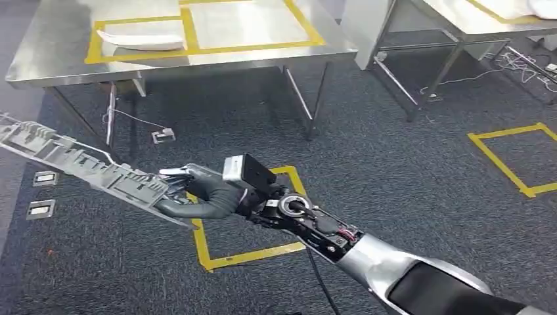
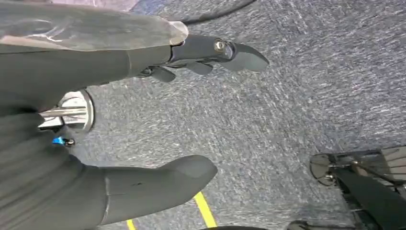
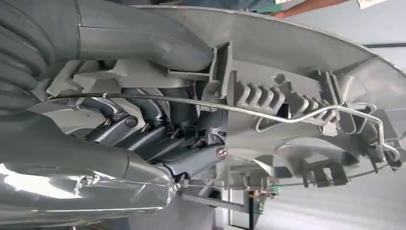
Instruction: Take the parts from the cabinet and place them on the table.
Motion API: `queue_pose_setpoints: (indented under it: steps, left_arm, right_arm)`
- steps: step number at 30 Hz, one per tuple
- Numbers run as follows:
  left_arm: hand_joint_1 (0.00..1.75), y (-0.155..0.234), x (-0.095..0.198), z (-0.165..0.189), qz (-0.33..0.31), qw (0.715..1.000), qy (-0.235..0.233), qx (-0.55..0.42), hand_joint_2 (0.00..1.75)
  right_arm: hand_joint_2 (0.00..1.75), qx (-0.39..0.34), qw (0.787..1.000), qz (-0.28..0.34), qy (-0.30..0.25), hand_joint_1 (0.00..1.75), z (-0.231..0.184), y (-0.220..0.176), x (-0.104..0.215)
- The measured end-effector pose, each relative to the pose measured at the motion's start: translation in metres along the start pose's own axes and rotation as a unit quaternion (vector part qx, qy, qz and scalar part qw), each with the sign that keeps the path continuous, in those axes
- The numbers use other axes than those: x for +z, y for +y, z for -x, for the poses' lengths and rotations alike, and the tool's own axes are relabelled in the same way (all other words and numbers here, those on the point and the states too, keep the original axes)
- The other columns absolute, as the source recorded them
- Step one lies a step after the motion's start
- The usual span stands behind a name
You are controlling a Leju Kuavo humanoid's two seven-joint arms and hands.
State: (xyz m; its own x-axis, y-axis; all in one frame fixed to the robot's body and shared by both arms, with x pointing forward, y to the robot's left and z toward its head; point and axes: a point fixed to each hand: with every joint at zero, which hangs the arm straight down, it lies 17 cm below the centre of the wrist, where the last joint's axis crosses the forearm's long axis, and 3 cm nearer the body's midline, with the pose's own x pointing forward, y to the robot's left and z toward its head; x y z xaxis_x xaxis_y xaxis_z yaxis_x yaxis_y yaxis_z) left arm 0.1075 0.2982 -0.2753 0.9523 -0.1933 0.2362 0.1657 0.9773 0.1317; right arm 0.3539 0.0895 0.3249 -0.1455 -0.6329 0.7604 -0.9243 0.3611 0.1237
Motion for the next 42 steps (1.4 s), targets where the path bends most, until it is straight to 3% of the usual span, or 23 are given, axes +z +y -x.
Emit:
queue_pose_setpoints:
  steps: [22,42]
  left_arm:
    - [0.0,0.007,-0.001,0.001,-0.005,1.0,0.002,0.001,1.75]
    - [0.0,0.001,0.0,0.0,0.003,1.0,0.003,0.002,1.75]
  right_arm:
    - [1.75,0.001,1.0,0.001,-0.003,1.75,-0.002,-0.001,-0.002]
    - [1.75,0.012,0.999,0.049,-0.018,1.75,-0.008,-0.024,0.002]
